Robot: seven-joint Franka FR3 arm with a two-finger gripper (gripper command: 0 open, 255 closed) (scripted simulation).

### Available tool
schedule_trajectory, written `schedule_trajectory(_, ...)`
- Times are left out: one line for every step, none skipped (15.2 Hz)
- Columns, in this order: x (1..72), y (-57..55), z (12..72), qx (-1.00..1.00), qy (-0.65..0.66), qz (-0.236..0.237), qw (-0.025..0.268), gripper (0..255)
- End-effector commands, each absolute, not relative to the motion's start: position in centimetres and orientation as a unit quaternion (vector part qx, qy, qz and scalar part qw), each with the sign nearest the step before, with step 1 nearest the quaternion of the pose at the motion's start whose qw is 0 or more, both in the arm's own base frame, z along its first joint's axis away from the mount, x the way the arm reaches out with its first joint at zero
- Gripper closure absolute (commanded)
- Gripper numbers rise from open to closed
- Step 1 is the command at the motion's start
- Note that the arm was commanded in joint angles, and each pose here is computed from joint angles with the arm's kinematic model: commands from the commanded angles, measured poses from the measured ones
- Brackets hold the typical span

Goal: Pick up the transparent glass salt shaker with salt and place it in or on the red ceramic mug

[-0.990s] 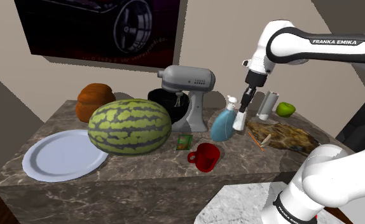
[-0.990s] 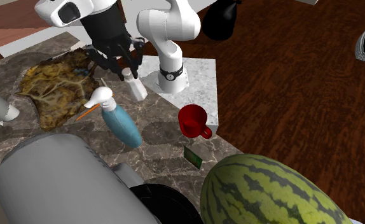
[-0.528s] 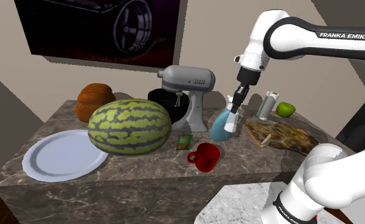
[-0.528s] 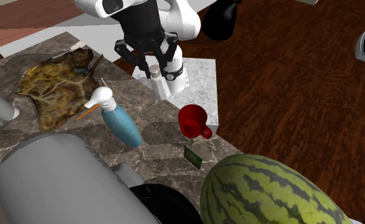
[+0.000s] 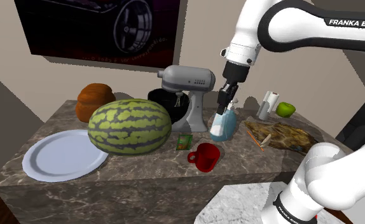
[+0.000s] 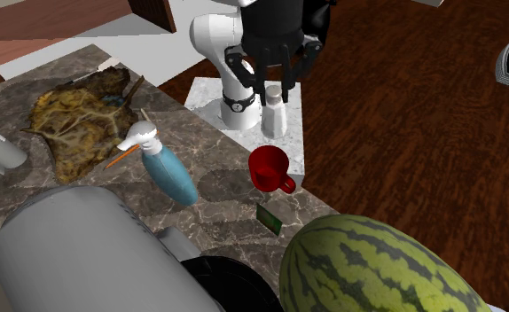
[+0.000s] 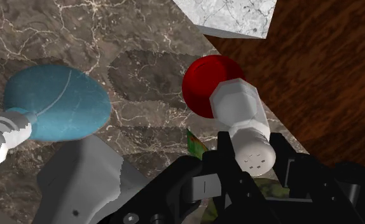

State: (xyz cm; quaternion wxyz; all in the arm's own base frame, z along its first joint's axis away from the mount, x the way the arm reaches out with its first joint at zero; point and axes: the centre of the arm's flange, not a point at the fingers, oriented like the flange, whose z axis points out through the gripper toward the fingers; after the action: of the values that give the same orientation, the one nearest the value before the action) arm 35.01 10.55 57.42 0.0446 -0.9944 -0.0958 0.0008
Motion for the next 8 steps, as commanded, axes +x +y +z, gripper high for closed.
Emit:
schedule_trajectory(35.2,11.8,57.0,-0.994,-0.095,0.001,0.045,255)
schedule_trajectory(35.2,11.8,56.5,-0.994,-0.095,0.001,0.045,255)
schedule_trajectory(35.2,11.8,55.9,-0.994,-0.095,0.001,0.045,255)
schedule_trajectory(35.2,11.8,55.4,-0.994,-0.095,0.001,0.045,255)
schedule_trajectory(35.2,11.8,54.9,-0.994,-0.095,0.001,0.045,255)
schedule_trajectory(35.2,11.8,54.4,-0.994,-0.095,0.001,0.045,255)
schedule_trajectory(35.2,11.8,53.8,-0.994,-0.095,0.001,0.045,255)
schedule_trajectory(35.2,11.8,53.3,-0.994,-0.095,0.001,0.045,255)
